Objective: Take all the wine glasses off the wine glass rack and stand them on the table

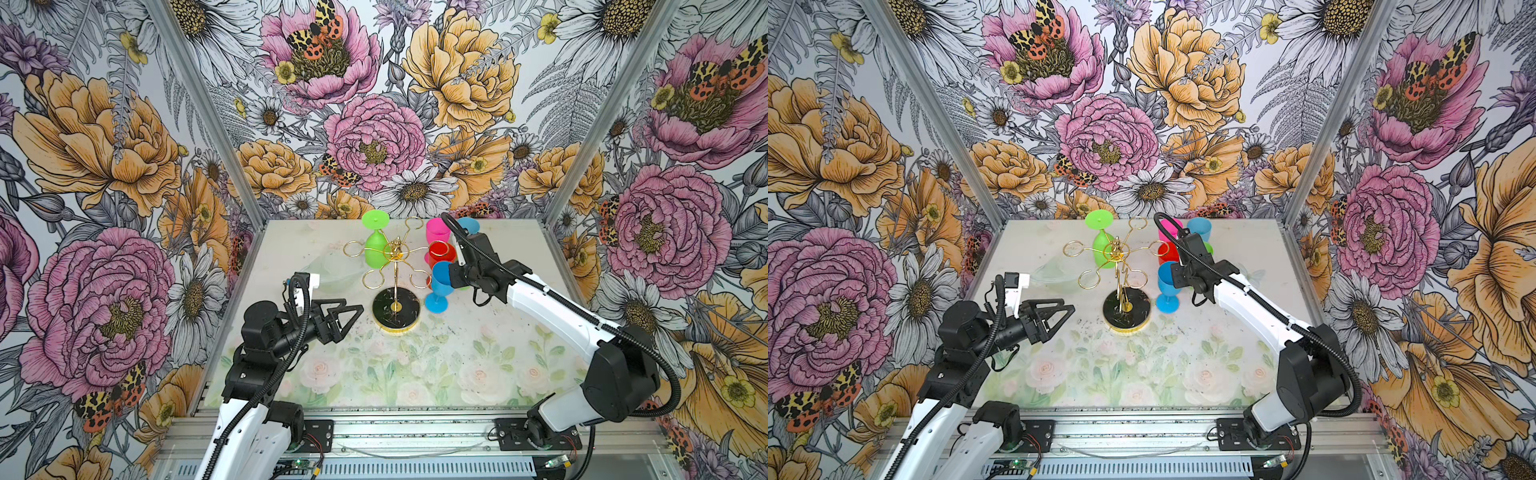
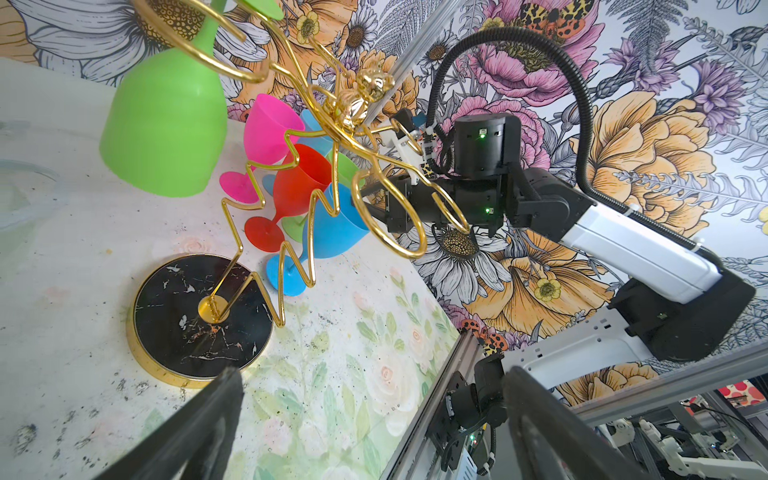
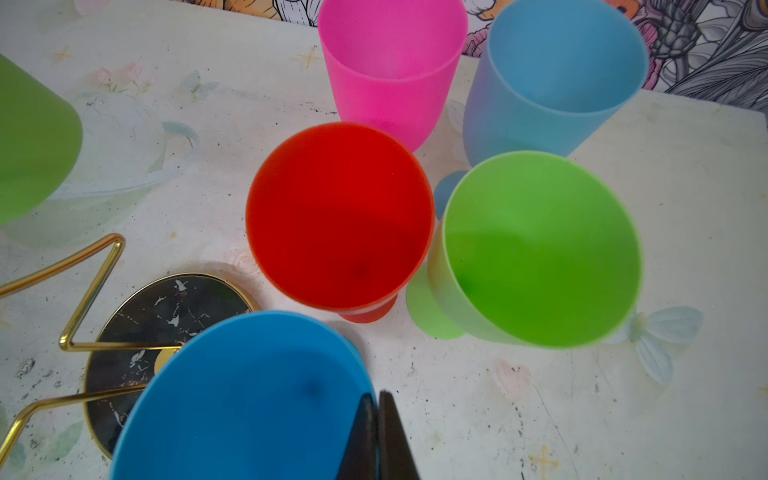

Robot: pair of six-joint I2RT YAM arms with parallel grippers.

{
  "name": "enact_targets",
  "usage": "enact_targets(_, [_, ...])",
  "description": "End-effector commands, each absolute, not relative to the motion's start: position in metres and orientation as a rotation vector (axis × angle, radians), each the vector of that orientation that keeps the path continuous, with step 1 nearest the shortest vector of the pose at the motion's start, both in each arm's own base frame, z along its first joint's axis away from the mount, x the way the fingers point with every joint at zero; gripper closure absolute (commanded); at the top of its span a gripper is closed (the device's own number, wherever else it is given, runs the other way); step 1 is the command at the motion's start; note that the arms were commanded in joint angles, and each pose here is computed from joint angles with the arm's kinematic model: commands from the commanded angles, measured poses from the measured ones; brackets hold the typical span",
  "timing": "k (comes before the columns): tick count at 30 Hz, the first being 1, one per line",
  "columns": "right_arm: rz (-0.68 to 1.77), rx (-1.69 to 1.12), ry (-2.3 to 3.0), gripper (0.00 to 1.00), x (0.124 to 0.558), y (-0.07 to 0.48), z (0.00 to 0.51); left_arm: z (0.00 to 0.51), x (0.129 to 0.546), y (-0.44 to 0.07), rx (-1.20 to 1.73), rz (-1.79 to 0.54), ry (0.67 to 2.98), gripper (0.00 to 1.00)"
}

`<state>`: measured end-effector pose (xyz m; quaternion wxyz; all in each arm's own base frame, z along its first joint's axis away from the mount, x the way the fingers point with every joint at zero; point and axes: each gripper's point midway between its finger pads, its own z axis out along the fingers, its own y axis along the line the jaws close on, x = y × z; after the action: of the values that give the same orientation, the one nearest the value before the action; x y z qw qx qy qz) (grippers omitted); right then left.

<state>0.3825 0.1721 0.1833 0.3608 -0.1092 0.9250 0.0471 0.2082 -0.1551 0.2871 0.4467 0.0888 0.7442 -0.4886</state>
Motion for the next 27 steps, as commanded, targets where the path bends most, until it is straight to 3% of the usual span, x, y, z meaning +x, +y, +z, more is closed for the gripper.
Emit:
enact_targets(1, [0.147,-0.287,2.337,1.0,0.389,0.175,0.197,0.286,0.208,-0.152,0.224,-1.193,1.836,0.01])
enact_targets(21, [0.089,-0.297,2.374,1.0,0.379,0.164,0.181,0.284,0.212,-0.149,0.197,-1.186,1.845,0.01])
enact_targets(27, [0.091,-0.308,2.38,0.89,0.377,0.164,0.18,0.284,0.214,-0.148,0.183,-1.19,1.85,0.01])
